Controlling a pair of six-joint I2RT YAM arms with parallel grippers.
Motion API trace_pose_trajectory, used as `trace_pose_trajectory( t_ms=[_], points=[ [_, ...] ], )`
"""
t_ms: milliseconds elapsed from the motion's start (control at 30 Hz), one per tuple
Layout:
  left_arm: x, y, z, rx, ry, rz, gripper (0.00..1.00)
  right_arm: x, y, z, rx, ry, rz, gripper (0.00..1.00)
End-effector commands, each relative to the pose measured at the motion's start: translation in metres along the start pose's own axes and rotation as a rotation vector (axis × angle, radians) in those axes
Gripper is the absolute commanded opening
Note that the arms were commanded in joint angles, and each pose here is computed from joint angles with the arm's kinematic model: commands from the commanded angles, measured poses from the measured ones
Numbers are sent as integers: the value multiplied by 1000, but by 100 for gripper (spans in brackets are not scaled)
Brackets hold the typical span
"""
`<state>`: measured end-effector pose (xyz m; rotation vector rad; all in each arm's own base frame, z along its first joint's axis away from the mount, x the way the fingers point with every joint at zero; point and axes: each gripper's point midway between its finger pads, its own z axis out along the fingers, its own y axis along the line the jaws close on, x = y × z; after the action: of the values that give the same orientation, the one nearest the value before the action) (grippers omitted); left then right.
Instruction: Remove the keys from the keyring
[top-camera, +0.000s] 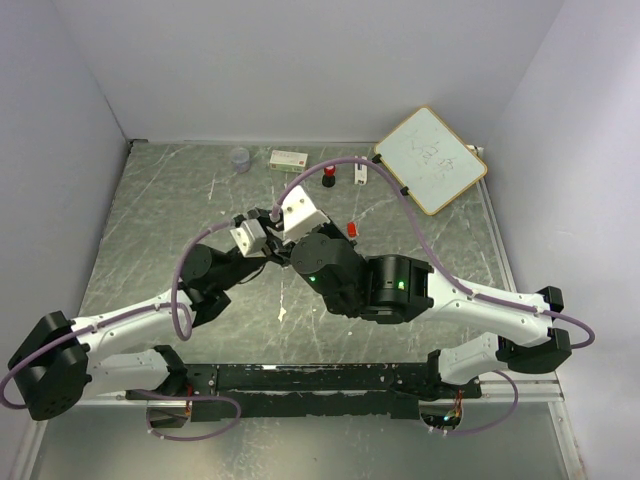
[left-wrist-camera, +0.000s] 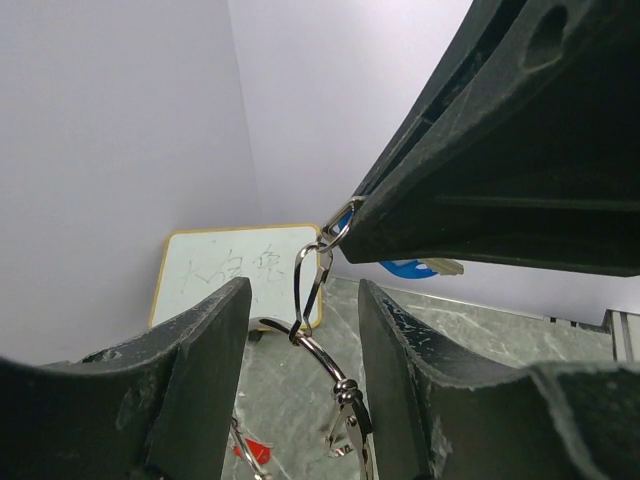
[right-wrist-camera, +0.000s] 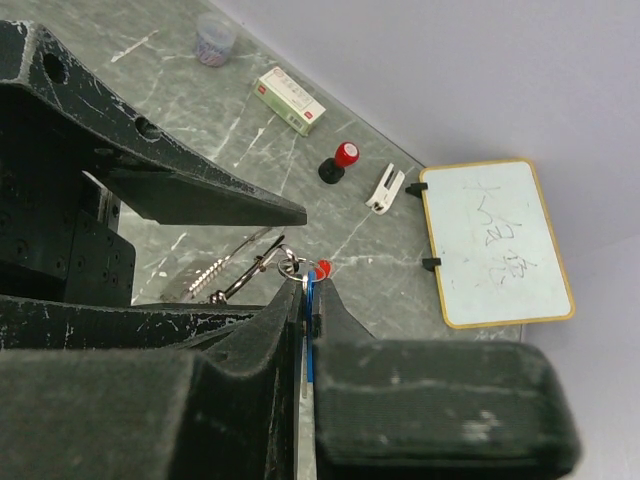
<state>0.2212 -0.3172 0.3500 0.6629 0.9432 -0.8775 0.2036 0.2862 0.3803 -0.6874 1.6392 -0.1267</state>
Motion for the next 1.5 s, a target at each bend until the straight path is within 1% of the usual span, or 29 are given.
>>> trace_pose_trajectory(
  t_ms=[0,400,800,1467],
  points=[
    [-12,4,2,-31,-55,9,57,-4,-3,-3,3,-16,42,0],
    [-6,5,1,-46,-43,3,54,-1,-3,-3,4,-11,40,0],
    [-6,3,2,-33,-41,7,43,1,-5,-4,7,-11,45,0],
    [3,0,0,-27,-17,-7,46,1,-8,-5,16,-15,50,0]
  ],
)
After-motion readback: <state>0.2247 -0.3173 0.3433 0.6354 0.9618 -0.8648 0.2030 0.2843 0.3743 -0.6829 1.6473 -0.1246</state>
